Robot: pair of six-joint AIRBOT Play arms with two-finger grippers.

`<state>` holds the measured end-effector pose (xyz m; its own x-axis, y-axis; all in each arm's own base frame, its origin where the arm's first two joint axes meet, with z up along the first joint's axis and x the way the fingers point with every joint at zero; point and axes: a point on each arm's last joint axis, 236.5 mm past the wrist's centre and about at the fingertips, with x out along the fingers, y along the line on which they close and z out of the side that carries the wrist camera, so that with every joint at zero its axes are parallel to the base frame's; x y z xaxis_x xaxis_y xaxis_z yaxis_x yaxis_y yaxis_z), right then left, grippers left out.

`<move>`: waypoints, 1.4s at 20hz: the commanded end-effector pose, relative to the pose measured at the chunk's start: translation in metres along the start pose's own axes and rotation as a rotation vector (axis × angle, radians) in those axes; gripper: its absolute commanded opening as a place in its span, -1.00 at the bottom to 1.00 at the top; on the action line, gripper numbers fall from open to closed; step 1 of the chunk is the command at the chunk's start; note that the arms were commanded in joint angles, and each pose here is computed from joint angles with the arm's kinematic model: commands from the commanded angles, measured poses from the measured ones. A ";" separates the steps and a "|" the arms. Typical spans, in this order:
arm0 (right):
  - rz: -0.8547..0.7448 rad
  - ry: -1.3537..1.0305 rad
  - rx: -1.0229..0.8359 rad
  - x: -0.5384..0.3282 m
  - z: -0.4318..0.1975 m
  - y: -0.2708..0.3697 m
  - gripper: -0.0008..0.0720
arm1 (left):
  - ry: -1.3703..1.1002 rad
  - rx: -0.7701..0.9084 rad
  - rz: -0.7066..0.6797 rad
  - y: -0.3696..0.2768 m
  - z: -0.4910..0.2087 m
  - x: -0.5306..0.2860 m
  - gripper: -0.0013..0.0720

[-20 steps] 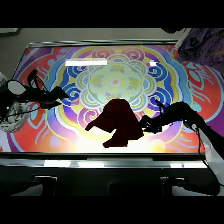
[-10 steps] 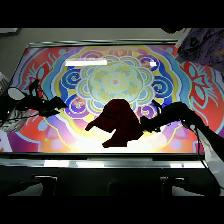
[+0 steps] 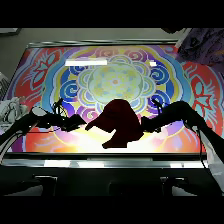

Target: Fold the clothes and pants, and hang the long-sleeved shirts on hangers.

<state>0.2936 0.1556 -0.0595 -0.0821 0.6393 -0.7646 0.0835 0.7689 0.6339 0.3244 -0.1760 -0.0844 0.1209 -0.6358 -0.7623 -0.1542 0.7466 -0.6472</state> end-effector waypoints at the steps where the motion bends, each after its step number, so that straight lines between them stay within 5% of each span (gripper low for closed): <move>1: 0.007 0.028 0.005 0.000 -0.007 0.002 -0.90 | 0.001 -0.003 -0.022 -0.010 -0.006 0.027 0.67; 5: 0.015 0.056 0.005 -0.001 -0.014 0.004 -0.90 | -0.016 -0.077 -0.055 -0.014 0.000 0.044 0.66; 6: 0.018 0.066 0.005 -0.001 -0.016 0.005 -0.90 | -0.023 -0.088 -0.056 -0.013 0.003 0.046 0.27; 7: 0.021 0.079 0.005 -0.001 -0.019 0.006 -0.90 | -0.030 -0.095 -0.055 -0.011 0.005 0.047 -0.68; 8: 0.022 0.083 0.002 -0.002 -0.020 0.006 -0.90 | -0.046 -0.098 -0.051 -0.010 0.009 0.047 -0.92; 14: -0.040 -0.220 -0.207 -0.074 0.037 0.053 -0.90 | -0.226 0.119 -0.104 -0.074 0.075 -0.022 -0.93; 19: -0.214 -0.714 -0.446 -0.264 0.095 0.158 -0.90 | -0.717 0.420 0.040 -0.171 0.160 -0.245 -0.93; 23: -0.289 -1.052 -0.636 -0.399 0.033 0.242 -0.90 | -1.062 0.594 0.145 -0.241 0.119 -0.411 -0.93; 28: -0.319 -1.286 -0.713 -0.464 -0.099 0.273 -0.90 | -1.295 0.593 0.215 -0.249 0.021 -0.513 -0.93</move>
<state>0.3225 0.0835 0.4351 0.8773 0.3462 -0.3324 -0.3283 0.9381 0.1105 0.3822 -0.0642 0.4217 0.9486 -0.2468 -0.1984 0.2003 0.9529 -0.2275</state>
